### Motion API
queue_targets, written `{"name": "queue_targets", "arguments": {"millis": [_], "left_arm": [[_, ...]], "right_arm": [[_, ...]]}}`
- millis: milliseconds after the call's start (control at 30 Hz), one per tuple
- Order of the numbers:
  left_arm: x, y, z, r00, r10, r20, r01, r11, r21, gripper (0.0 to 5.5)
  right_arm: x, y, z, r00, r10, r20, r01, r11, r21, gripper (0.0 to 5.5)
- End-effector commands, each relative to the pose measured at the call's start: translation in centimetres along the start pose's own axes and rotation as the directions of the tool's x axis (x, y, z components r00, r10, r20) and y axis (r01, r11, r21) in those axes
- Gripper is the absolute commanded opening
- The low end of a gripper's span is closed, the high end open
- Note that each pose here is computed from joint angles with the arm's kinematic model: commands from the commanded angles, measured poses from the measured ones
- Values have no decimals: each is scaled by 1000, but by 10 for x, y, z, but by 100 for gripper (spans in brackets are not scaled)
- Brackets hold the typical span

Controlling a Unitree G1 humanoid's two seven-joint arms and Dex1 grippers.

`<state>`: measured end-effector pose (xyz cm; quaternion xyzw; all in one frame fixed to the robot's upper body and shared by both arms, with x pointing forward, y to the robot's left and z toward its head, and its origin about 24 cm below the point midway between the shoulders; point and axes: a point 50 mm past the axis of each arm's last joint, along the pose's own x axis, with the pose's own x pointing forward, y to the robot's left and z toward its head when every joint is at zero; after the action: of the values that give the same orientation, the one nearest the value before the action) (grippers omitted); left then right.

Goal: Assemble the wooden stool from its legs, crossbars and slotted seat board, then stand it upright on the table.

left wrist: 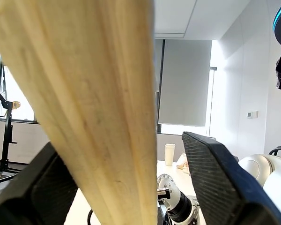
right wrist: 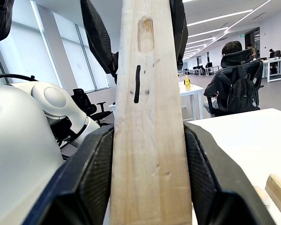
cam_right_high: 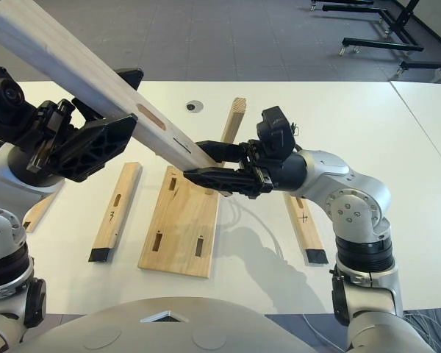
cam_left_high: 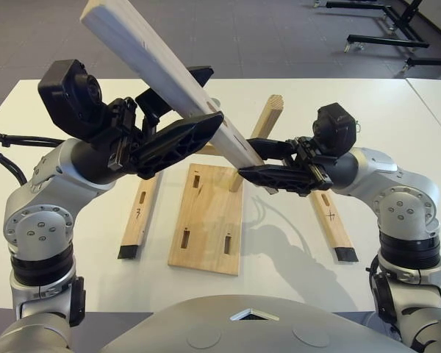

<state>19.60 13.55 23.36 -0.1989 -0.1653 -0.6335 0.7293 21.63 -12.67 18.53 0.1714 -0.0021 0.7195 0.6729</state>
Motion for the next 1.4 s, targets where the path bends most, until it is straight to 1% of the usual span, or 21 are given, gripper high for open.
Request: {"name": "queue_targets", "arguments": {"millis": [33,133,200,267,333,467,600,633,733,867,900,933,1033,1067,1133,1200,1233,1300,1333,1400], "left_arm": [[4,-3,1,1000,-26,1,26,1000,9,280],[4,-2,2,1000,-14,14,13,1000,15,230],[3,-1,0,1000,-6,5,6,1000,14,209],[-3,2,-10,997,21,-78,-19,1000,17,205],[-12,5,-20,992,54,-117,-54,999,7,205],[-20,6,-25,991,65,-114,-64,998,19,205],[-29,8,-25,992,84,-97,-75,993,95,205],[-31,9,-24,991,100,-95,-89,990,112,205],[-46,15,-18,974,211,-87,-191,963,191,205],[-55,12,-17,967,241,-81,-219,951,220,203],[-56,12,-17,966,245,-82,-222,949,226,203],[-57,12,-17,965,247,-88,-221,947,234,203],[-63,12,-15,959,262,-108,-227,939,260,203],[-67,10,-14,962,243,-126,-207,947,246,203],[-80,9,-15,948,220,-231,-169,961,221,203],[-97,23,-19,896,294,-333,-210,941,266,203],[-105,34,-20,866,351,-356,-245,919,308,203],[-115,52,-22,824,436,-362,-285,871,400,203],[-117,59,-25,812,459,-361,-285,850,443,203],[-119,67,-35,802,469,-370,-261,833,488,203]], "right_arm": [[0,-3,1,999,-32,-30,31,999,-26,202],[1,-2,0,999,-37,-28,36,999,-38,202],[2,-2,-1,999,-39,-30,38,998,-45,202],[1,-3,-1,998,-54,-32,51,996,-69,202],[1,-3,-1,998,-61,-31,58,994,-94,202],[-1,-4,0,997,-78,-29,74,991,-115,202],[-7,-4,-3,990,-109,-94,105,993,-51,202],[-9,-4,-3,987,-122,-101,118,992,-48,239],[-21,-2,-8,979,-150,-139,150,989,-12,294],[-31,4,-15,971,-154,-181,164,986,38,357],[-31,4,-15,970,-154,-187,164,986,40,377],[-32,4,-14,969,-160,-188,169,985,31,410],[-31,0,7,976,-192,-105,188,981,-43,474],[-31,-2,19,978,-203,-41,200,977,-71,479],[-33,-11,50,960,-258,109,272,951,-146,479],[-34,-21,73,925,-319,205,360,909,-208,479],[-33,-25,80,906,-349,237,402,886,-230,479],[-30,-38,85,862,-435,260,497,824,-270,479],[-28,-47,83,833,-493,251,551,782,-292,479],[-24,-57,78,806,-538,246,592,746,-306,479]]}}
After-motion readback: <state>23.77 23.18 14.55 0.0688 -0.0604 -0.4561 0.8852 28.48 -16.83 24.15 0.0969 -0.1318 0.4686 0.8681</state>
